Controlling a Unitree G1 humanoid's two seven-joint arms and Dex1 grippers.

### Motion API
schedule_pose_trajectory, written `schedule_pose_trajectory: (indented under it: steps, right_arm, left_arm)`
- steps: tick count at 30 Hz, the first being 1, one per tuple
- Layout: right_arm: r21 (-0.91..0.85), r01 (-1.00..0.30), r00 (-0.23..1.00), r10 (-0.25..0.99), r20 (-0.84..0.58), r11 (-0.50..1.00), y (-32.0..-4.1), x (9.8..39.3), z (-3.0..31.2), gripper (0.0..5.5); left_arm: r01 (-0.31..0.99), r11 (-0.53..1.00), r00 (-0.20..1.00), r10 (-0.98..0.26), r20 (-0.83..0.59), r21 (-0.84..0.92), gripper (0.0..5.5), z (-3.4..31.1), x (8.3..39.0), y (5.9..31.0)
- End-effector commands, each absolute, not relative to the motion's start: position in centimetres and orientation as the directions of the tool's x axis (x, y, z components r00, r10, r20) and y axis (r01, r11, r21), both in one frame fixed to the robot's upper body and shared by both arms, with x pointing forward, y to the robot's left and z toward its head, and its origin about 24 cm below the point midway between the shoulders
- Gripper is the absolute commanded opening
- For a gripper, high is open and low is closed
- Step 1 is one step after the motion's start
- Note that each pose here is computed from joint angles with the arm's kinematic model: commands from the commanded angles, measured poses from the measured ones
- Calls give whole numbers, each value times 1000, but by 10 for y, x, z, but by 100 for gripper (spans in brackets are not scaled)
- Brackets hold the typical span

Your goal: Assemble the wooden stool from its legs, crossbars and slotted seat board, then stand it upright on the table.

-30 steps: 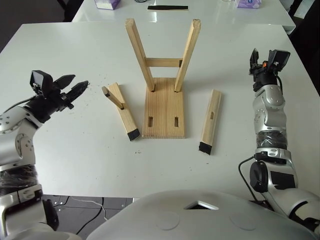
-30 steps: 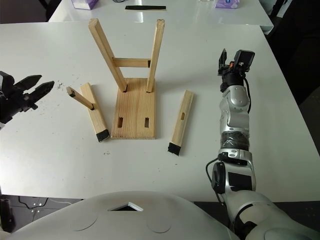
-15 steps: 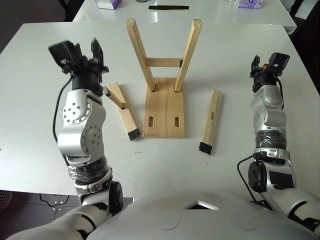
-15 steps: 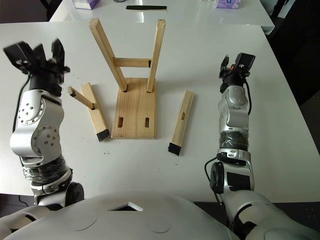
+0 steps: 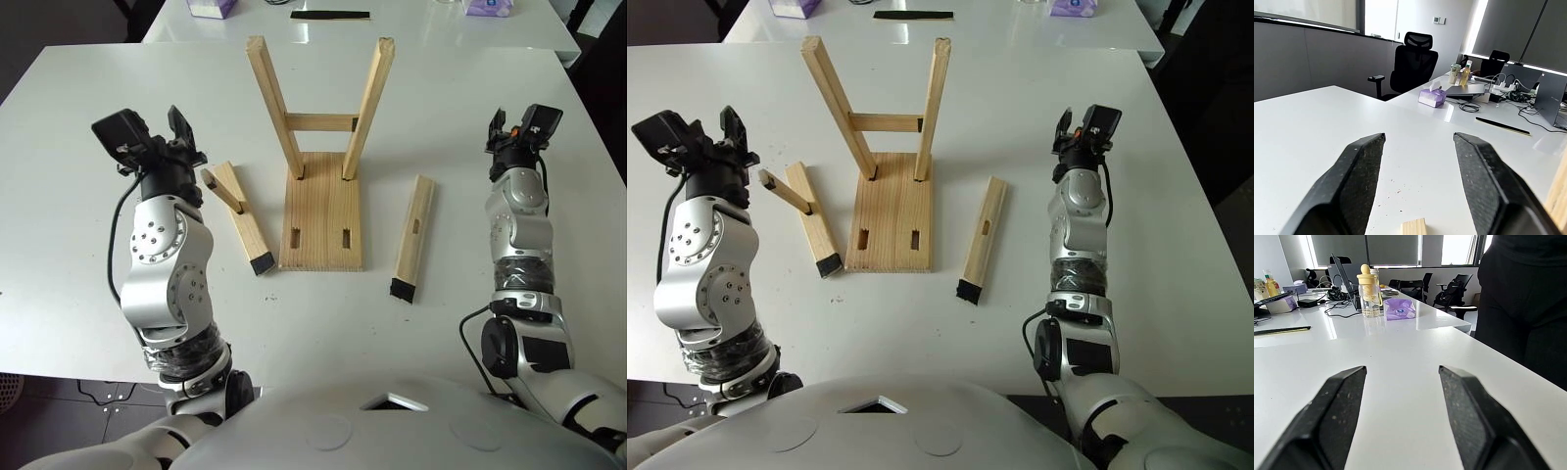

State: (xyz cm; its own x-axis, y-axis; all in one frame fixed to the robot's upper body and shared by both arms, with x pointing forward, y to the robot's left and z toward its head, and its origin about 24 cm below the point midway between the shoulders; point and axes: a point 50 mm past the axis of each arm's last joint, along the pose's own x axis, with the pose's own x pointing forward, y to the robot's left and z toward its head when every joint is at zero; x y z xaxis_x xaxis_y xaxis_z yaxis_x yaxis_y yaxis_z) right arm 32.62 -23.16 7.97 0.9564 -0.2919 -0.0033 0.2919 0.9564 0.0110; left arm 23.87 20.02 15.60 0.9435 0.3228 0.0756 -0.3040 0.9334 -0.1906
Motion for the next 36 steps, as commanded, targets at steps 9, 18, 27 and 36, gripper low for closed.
schedule_pose_trajectory:
  steps: [9,18,27,36]
  right_arm:
    - [10,293,956,-293,2,956,-230,329,79,272]
    - [-9,296,955,-296,-4,955,-236,326,77,272]
    - [-24,275,961,-276,-11,961,-233,328,75,272]
    - [-24,272,962,-273,-19,962,-233,328,71,272]
  left_arm:
    - [-238,951,967,251,45,-198,261,147,244,190]
    - [-240,952,963,258,78,-188,261,150,243,188]
    - [-259,949,965,262,-11,-179,261,128,242,188]
    - [-270,945,963,267,-41,-186,261,114,240,190]
